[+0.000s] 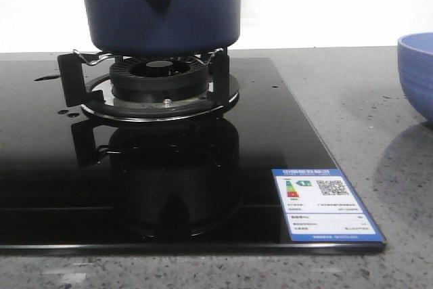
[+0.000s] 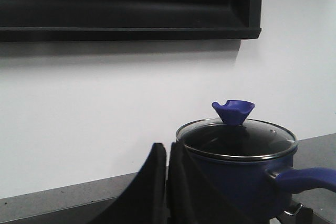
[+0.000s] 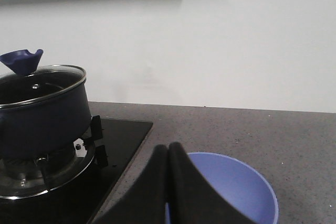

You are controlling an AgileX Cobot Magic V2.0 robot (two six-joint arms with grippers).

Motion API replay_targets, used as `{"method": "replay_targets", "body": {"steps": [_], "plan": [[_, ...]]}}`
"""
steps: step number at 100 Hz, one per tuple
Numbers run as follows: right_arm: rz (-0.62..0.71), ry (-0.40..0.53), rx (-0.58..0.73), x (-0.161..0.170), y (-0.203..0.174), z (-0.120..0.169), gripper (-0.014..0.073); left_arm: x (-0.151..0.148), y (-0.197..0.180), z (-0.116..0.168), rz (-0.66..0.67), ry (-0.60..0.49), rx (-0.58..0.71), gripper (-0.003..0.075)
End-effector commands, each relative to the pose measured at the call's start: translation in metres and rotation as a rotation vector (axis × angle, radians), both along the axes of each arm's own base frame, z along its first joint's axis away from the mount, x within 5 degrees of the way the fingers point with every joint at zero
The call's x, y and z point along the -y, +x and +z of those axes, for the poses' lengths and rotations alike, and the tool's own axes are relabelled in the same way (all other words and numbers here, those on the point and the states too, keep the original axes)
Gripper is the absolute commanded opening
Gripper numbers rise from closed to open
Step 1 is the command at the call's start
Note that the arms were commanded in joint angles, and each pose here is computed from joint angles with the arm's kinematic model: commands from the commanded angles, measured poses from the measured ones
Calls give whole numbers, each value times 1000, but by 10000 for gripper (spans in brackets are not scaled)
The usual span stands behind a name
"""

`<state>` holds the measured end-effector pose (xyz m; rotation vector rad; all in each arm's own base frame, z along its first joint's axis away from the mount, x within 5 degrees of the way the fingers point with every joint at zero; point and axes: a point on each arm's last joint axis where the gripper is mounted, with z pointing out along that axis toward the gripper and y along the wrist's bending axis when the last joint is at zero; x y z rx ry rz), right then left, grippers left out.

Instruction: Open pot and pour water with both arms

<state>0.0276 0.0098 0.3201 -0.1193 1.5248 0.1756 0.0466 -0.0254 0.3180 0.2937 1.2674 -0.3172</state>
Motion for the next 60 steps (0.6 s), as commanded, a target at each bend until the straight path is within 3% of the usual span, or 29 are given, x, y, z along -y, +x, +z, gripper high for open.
{"method": "replay_targets", "body": {"steps": [1,22,36,47,60], "plan": [[-12,13,93,1,-2,14,-63,1,-2,8,-26,-28,10,-20],[-12,13,93,1,-2,14,-63,-4,1,7,31,-35,-3,-20],[-12,13,93,1,-2,14,-63,-4,4,3,82,102,5,-20],[-12,13,93,1,-2,14,-63,-5,8,-10,104,119,-67,-20],[-12,13,93,1,-2,14,-63,-8,15,-45,142,160,-203,-20]]}}
